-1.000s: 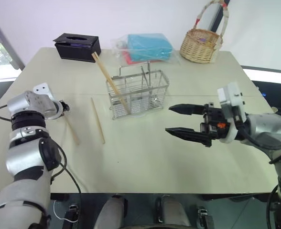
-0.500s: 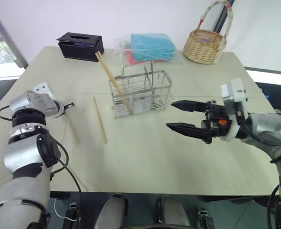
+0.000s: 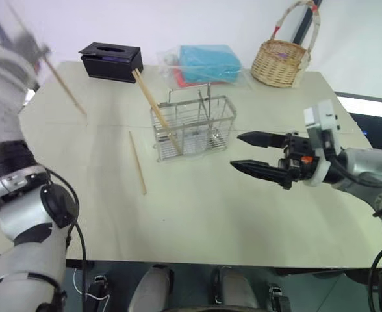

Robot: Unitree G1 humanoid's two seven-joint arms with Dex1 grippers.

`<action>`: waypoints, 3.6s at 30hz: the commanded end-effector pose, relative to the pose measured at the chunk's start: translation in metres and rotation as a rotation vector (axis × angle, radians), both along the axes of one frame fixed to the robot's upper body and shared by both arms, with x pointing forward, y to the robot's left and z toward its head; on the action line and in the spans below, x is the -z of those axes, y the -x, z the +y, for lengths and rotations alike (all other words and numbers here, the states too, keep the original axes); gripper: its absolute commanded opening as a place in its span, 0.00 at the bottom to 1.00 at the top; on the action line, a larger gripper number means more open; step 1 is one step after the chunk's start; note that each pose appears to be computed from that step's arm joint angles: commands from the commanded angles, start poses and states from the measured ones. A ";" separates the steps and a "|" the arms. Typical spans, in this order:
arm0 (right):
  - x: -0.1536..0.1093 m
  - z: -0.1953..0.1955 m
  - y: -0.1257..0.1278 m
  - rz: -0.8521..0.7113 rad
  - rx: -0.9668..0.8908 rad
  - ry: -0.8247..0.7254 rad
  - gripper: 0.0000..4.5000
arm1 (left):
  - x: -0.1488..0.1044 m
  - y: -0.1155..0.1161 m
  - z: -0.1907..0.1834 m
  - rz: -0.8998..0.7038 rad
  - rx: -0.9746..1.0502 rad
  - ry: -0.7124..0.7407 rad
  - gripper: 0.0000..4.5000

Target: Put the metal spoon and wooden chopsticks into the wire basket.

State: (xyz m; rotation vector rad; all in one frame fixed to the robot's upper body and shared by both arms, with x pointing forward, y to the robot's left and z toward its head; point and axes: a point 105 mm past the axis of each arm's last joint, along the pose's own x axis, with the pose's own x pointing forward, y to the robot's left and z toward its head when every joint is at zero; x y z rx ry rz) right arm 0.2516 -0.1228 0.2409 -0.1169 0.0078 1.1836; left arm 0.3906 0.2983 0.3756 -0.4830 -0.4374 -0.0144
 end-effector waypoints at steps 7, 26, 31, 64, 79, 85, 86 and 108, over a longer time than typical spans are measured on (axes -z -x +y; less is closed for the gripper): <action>-0.013 -0.001 0.003 -0.058 0.031 -0.038 0.78 | -0.039 0.013 -0.128 -0.177 0.438 -0.092 0.02; -0.017 -0.013 0.005 -0.066 0.164 -0.091 0.78 | 0.060 -0.018 -0.180 -0.061 0.455 -0.236 0.69; -0.015 -0.014 0.001 -0.058 0.171 -0.093 0.78 | 0.039 -0.010 -0.169 -0.098 0.428 -0.251 0.99; 0.004 0.002 -0.001 -0.003 0.056 -0.076 0.78 | 0.244 -0.025 -0.094 1.167 0.148 -0.145 0.99; 0.002 -0.003 0.007 -0.017 0.106 -0.095 0.78 | 0.272 -0.032 -0.116 1.236 0.217 -0.170 0.48; 0.003 -0.001 0.006 -0.020 0.107 -0.099 0.78 | 0.265 -0.036 -0.113 1.218 0.202 -0.180 0.00; 0.003 -0.001 0.006 -0.024 0.103 -0.096 0.78 | 0.264 -0.036 -0.108 1.213 0.177 -0.186 0.00; -0.021 -0.011 -0.003 -0.108 0.105 -0.080 0.78 | 0.010 -0.010 0.036 0.101 -0.358 -0.171 0.00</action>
